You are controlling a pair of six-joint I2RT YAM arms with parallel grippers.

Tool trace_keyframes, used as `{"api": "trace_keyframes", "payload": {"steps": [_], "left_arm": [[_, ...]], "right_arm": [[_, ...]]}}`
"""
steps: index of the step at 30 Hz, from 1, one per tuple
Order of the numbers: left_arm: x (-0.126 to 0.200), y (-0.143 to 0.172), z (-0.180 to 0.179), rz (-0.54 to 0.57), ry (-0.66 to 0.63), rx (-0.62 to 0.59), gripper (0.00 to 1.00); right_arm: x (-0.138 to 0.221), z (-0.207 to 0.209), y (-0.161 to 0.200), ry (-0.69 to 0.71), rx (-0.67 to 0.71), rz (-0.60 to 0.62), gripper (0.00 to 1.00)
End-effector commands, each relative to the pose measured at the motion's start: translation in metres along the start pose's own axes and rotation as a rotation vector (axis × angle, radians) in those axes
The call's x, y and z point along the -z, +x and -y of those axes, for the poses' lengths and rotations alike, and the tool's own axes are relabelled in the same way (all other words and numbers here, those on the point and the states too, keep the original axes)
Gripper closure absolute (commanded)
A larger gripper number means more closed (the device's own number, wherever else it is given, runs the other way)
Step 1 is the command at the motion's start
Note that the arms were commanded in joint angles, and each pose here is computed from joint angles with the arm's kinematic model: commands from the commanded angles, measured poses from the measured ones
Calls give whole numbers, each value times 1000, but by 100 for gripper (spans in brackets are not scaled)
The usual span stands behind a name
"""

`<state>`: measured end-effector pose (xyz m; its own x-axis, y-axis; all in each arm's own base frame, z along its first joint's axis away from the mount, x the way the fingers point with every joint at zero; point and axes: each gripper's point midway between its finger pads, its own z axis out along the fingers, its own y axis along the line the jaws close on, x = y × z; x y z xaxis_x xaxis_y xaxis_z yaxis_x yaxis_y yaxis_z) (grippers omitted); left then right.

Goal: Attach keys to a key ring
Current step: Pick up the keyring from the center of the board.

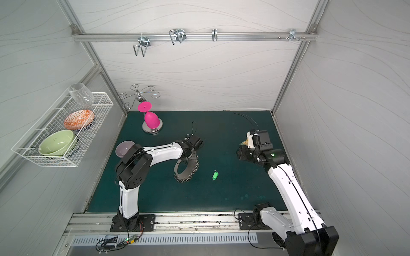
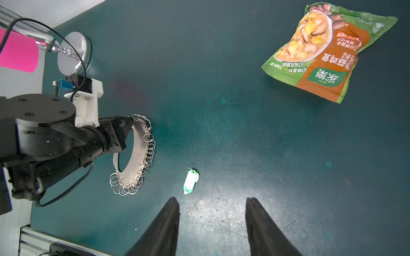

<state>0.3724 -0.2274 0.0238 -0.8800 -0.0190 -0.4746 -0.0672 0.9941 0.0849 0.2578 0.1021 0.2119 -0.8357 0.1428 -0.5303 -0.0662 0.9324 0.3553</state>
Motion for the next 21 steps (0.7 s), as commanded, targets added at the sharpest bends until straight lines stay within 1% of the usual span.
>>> {"api": "trace_keyframes", "payload": {"steps": [1,6,11,18,21], "left_arm": [[0,-7,4,14,17,1,100],[9,-10,4,35,51,4,100],[28,-12,1,73,110,15,100],[55,-9,12,101,282,15,100],[69,-7,20,110,379,6,100]], "right_arm": [[3,-2,-3,-9,6,3,49],[5,-4,-6,-9,13,9,49],[9,-7,-12,-18,22,21,49],[15,-15,-20,-45,30,44,50],[19,-19,-24,-64,37,57,50]]}}
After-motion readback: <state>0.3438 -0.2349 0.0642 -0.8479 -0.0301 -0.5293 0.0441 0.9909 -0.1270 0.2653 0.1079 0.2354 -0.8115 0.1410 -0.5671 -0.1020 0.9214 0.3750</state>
